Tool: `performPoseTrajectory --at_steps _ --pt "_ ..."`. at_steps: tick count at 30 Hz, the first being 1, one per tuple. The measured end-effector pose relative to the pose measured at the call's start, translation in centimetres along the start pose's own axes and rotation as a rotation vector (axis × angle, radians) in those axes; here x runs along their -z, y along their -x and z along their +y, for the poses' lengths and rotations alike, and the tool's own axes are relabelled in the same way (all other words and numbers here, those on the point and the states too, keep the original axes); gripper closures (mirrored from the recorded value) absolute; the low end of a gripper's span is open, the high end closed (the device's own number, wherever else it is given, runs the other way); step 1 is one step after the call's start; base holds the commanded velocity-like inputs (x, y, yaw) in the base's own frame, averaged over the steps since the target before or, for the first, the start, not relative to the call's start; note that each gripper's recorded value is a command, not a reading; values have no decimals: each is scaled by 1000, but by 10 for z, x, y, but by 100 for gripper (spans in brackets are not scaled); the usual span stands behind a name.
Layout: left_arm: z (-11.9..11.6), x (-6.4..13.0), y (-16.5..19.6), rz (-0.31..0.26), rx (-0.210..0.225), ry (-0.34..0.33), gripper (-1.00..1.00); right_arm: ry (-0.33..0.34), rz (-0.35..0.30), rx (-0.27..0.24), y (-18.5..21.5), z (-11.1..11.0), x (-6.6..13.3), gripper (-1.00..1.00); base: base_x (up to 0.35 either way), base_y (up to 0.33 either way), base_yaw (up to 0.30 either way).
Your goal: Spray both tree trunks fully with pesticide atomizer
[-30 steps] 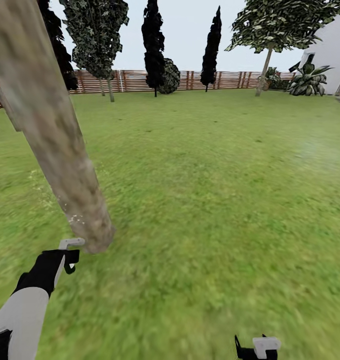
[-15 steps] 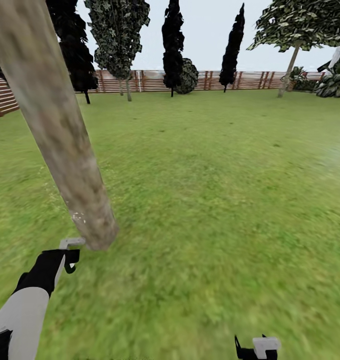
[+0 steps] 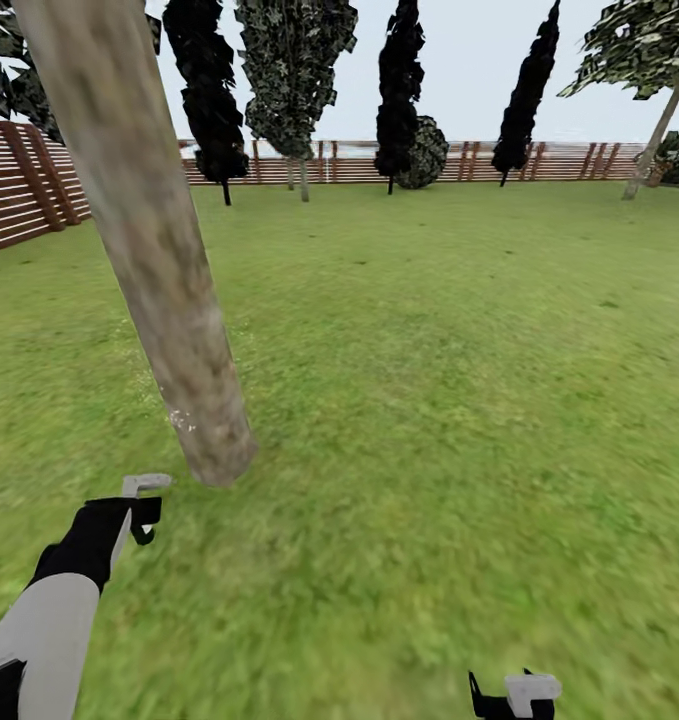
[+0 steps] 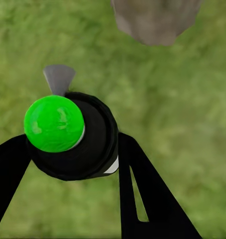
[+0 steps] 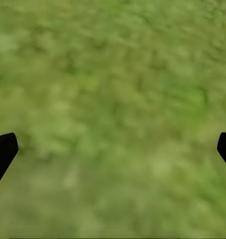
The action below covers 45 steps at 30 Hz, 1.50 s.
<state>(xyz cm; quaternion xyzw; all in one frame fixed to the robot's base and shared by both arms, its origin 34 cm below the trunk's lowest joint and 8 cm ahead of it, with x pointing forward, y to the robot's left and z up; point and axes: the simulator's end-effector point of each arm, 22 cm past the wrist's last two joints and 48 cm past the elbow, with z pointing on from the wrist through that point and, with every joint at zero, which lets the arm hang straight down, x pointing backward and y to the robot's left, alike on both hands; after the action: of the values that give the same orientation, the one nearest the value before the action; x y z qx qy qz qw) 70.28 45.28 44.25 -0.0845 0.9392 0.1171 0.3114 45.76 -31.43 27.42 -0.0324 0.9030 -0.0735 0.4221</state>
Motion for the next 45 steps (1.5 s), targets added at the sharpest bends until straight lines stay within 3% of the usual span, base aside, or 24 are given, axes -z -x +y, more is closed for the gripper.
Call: performPoseTrajectory --at_steps 2,4,6,8,9,11,12,14,15,17,20,21,22,28,31,34,36,39,41,42,45 --pt "-4 1 6 0 6 -11 100 0 0 0 0 0 0 -100 0 -5 45" --pt "-27 4 16 -8 10 -45 100 -1 0 1 0 -1 0 -100 0 -1 10" --pt "-55 13 45 -2 -26 -79 100 -2 0 1 0 -1 0 -100 0 0 1" --pt "-59 18 61 -5 -34 -118 100 -4 0 3 0 -4 0 -100 0 0 0" --pt "-57 18 62 -5 -38 -127 100 -4 0 4 0 -4 0 -100 0 0 0" --pt "-1 17 64 13 -41 -77 100 -5 0 5 0 -5 0 -100 0 0 0" --pt "-11 18 60 36 -33 -99 100 -5 0 5 0 -5 0 -100 0 0 0" --pt "-72 26 69 31 -69 -178 100 -5 0 4 0 -5 0 -100 0 0 0" --pt "-80 29 77 29 -79 -184 100 -5 0 4 0 -5 0 -100 0 0 0" --pt "-74 35 93 31 -77 -172 100 -5 0 5 0 -5 0 -100 0 0 0" --pt "-35 37 112 13 -62 -140 100 -4 0 5 0 -4 0 -100 0 0 0" --pt "-19 39 116 10 -56 -152 100 -4 0 4 0 -4 0 -100 0 0 0" --pt "-18 39 115 12 -58 -165 100 -4 0 4 0 -4 0 -100 -65 0 0" --pt "-66 44 119 0 -74 -233 100 -4 0 4 0 -4 0 -100 -226 0 0" --pt "-63 60 153 -73 -84 -217 100 -5 0 4 0 -5 0 -100 -15 0 0" --pt "-49 73 172 -53 -56 -197 100 -4 0 4 0 -5 0 -100 -1 0 0" --pt "-34 80 184 -73 -50 -172 100 -4 0 5 0 -4 0 -100 0 0 0" --pt "-44 82 185 -76 -44 -193 100 -4 1 4 0 -4 0 -100 0 0 42" --pt "-73 87 189 -84 -47 -236 100 -5 1 4 -1 -5 0 -100 0 0 240" --pt "-76 93 197 -103 -53 -237 100 -5 1 4 0 -5 0 -100 0 0 269" --pt "-59 102 212 -130 -49 -203 100 -4 1 4 0 -4 0 -100 0 0 141"
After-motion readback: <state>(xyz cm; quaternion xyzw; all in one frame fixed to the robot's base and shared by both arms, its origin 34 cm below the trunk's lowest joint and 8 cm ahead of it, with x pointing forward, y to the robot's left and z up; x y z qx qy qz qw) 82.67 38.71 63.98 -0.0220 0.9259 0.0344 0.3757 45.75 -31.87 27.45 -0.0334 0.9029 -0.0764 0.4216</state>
